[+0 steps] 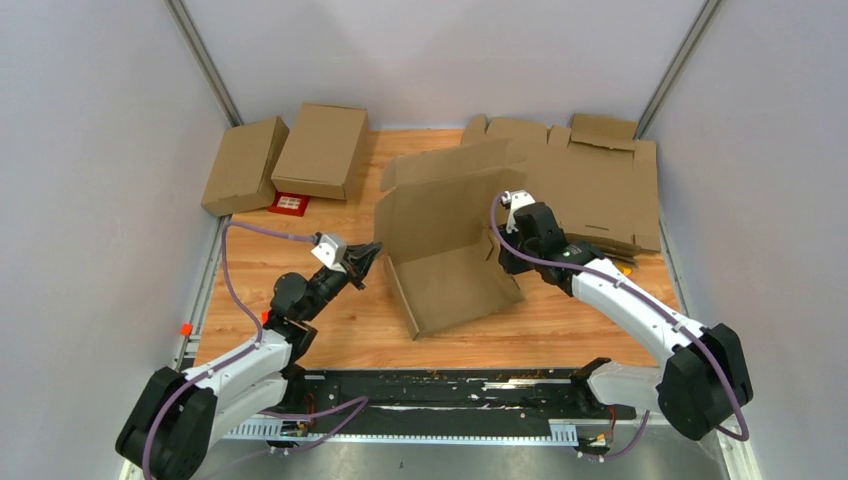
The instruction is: Fold the paper box
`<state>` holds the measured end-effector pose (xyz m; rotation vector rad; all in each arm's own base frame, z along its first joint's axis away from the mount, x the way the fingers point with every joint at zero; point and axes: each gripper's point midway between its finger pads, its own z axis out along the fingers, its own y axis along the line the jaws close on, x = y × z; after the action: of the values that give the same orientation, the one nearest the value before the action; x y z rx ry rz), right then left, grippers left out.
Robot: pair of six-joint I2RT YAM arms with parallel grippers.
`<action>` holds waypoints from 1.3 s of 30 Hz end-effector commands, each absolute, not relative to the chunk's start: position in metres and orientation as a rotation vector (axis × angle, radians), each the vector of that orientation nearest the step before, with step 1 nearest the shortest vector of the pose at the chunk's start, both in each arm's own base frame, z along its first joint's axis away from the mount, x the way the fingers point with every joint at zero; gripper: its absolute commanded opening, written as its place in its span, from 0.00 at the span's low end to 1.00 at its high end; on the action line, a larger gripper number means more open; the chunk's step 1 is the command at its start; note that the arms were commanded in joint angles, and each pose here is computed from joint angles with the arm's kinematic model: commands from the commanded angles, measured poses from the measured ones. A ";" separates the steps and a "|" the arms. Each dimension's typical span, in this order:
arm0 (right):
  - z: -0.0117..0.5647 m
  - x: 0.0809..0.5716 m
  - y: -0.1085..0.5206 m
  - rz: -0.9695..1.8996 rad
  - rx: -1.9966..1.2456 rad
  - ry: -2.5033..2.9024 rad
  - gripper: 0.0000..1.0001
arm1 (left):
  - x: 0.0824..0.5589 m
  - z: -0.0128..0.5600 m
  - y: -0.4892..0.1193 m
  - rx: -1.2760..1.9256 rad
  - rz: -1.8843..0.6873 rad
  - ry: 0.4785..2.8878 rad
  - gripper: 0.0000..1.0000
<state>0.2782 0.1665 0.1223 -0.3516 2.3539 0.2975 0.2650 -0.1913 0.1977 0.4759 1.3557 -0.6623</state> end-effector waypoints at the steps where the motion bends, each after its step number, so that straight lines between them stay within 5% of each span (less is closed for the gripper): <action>1: 0.121 0.271 0.184 0.403 -0.429 2.369 0.11 | 0.244 0.197 -0.203 0.515 -0.773 1.322 0.01; 11: 0.099 0.264 0.184 0.400 -0.479 2.427 0.31 | 0.242 0.184 -0.198 0.512 -0.746 1.349 0.00; 26: 0.062 0.275 0.155 0.207 -0.332 2.581 0.36 | 0.240 0.176 -0.194 0.519 -0.721 1.357 0.00; 39: 0.017 0.278 0.137 0.019 -0.206 2.745 0.52 | 0.240 0.175 -0.195 0.524 -0.724 1.360 0.00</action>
<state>0.2845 0.1641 0.0375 -0.2887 2.6447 0.2045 0.2409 -0.1934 0.1708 0.5124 1.3850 -0.7256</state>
